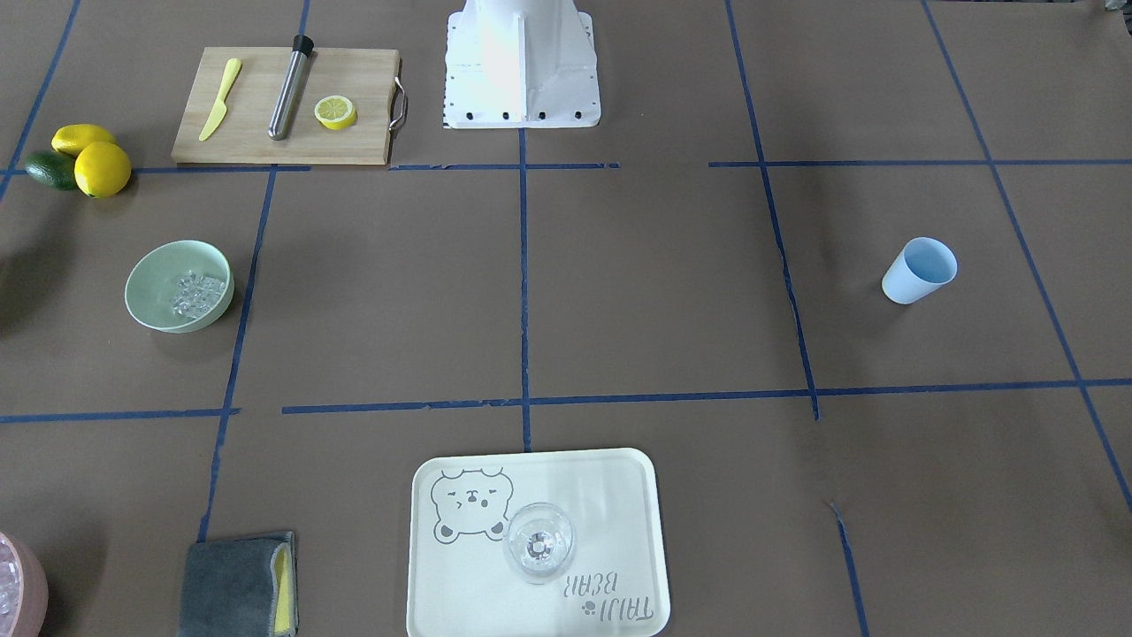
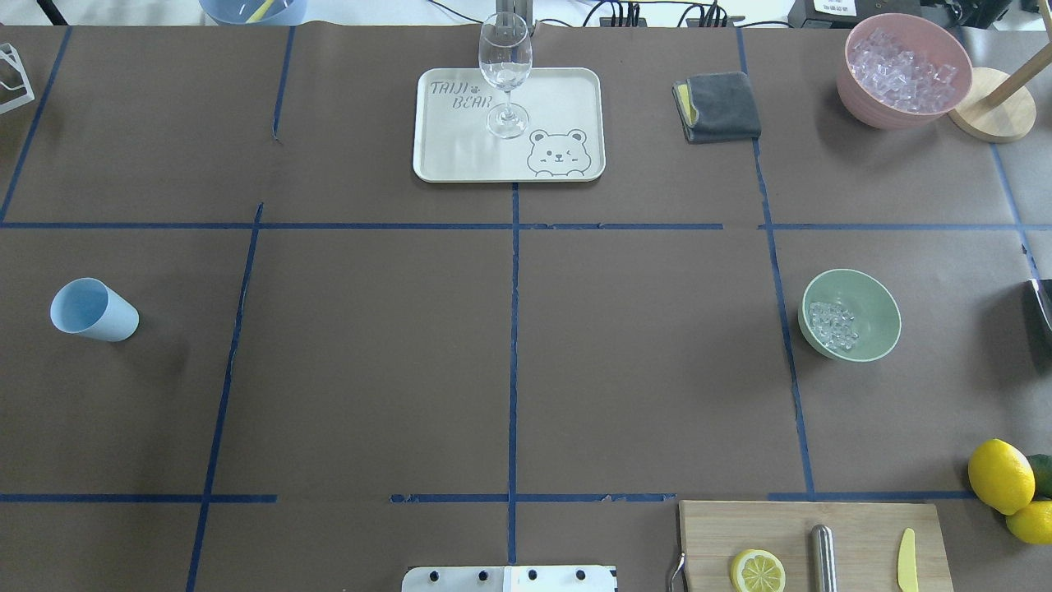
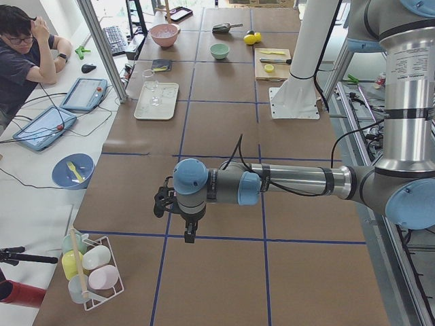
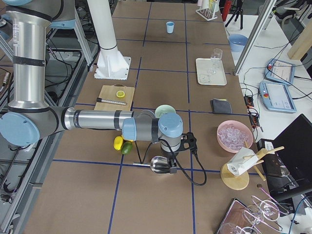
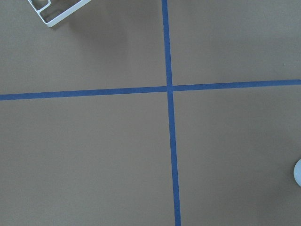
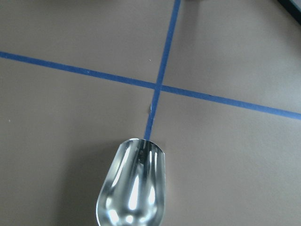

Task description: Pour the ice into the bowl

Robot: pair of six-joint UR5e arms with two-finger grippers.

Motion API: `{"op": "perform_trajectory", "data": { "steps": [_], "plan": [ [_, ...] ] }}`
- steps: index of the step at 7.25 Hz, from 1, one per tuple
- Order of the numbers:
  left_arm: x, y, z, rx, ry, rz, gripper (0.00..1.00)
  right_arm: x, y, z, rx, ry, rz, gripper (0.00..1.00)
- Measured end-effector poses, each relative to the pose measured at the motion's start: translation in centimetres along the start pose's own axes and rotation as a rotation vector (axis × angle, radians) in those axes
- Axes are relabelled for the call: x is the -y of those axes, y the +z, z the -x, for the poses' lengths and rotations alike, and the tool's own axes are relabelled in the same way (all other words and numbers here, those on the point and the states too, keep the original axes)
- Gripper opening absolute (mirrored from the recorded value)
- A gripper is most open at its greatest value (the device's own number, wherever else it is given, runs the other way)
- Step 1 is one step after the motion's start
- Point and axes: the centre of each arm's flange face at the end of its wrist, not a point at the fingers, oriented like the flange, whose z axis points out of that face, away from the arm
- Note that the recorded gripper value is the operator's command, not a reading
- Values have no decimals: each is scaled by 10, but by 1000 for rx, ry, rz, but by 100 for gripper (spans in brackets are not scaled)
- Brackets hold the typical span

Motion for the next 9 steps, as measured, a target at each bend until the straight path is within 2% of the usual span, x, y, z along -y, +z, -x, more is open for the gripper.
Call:
{"op": "perform_trajectory", "data": {
  "steps": [1,2,5,9],
  "plan": [
    [-1,1,1,-2,-2,1,100,-27,13,-21,-1,14,28,100],
    [-1,1,1,-4,-3,2,100,-42,24,-32,3,33,21,100],
    [-4,1,2,-2,-5,3,100,-21,5,-20,12,122,-37,100],
    [-13,5,5,-5,-13,13,100,-11,-4,-8,11,119,-53,100]
  ]
}}
